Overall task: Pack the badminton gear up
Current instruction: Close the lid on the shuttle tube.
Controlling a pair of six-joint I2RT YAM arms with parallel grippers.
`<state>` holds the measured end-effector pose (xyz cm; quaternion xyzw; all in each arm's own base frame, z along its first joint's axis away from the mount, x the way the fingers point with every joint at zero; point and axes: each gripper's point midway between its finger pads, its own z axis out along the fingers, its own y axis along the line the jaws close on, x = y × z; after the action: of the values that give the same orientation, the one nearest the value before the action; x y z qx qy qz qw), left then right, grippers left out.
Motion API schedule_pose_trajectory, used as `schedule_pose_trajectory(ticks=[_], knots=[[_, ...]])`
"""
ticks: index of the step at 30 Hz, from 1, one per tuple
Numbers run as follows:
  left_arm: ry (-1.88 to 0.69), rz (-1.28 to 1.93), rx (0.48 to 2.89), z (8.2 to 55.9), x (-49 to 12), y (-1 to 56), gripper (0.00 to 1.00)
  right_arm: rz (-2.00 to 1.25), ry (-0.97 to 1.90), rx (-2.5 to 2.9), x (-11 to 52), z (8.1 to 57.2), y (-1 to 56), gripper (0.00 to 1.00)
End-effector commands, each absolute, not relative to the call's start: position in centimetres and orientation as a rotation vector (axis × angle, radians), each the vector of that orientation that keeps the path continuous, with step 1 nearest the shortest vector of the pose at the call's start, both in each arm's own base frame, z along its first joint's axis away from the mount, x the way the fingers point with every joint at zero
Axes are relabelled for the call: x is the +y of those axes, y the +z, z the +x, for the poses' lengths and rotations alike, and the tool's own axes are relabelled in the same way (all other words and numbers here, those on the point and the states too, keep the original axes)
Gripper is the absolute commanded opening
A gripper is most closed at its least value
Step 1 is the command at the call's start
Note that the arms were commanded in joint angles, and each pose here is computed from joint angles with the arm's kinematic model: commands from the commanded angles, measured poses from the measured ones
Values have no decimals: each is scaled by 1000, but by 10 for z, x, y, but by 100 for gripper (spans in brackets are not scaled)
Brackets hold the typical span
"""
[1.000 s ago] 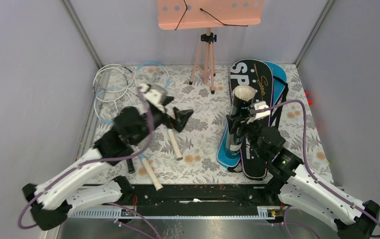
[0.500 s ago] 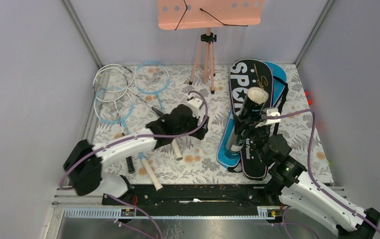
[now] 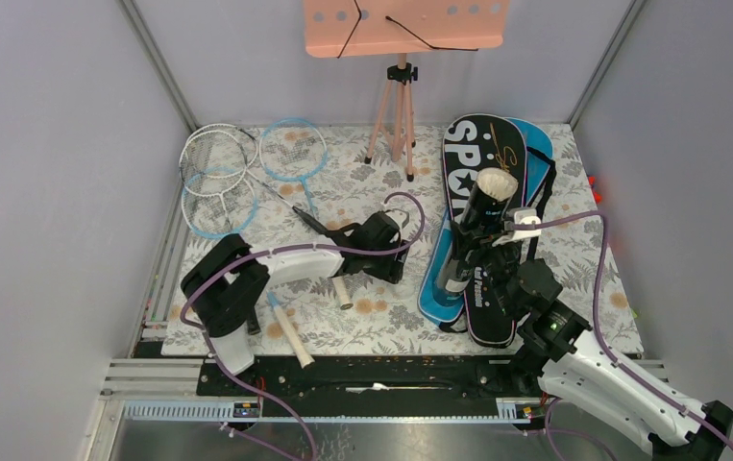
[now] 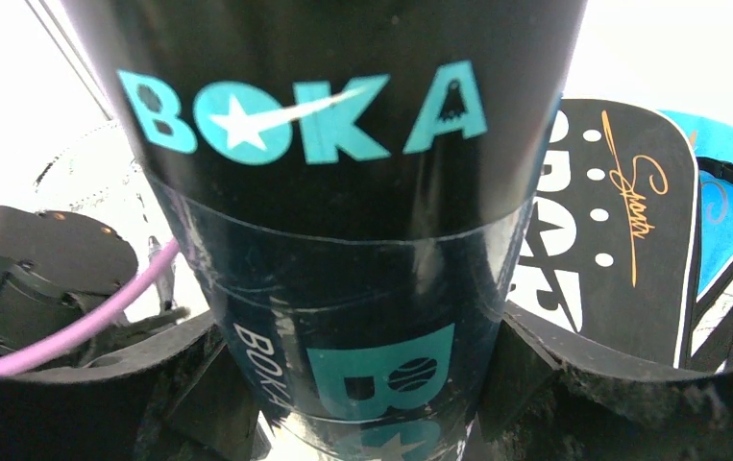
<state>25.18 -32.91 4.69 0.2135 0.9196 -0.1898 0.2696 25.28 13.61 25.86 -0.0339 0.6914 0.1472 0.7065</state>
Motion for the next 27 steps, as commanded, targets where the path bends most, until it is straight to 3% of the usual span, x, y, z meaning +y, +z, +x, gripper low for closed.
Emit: schedule_pose_trajectory(ticks=[1, 8, 17, 18, 22, 27], knots=[[-663, 588, 2501, 244, -356, 49, 57, -62, 281, 1581, 132, 256, 243, 50], [-541, 564, 2567, 239, -343, 28, 50, -68, 274, 1588, 133, 258, 240, 50], [-326, 625, 2613, 228, -340, 9, 35, -41, 268, 1572, 128, 257, 242, 49], [-319, 626, 2617, 227, -340, 7, 32, -43, 270, 1571, 129, 257, 242, 49], [-278, 601, 2617, 231, -340, 5, 0, -53, 268, 1574, 130, 257, 242, 49], [-253, 548, 2529, 244, -333, 30, 0, -92, 276, 1571, 136, 258, 244, 49]])
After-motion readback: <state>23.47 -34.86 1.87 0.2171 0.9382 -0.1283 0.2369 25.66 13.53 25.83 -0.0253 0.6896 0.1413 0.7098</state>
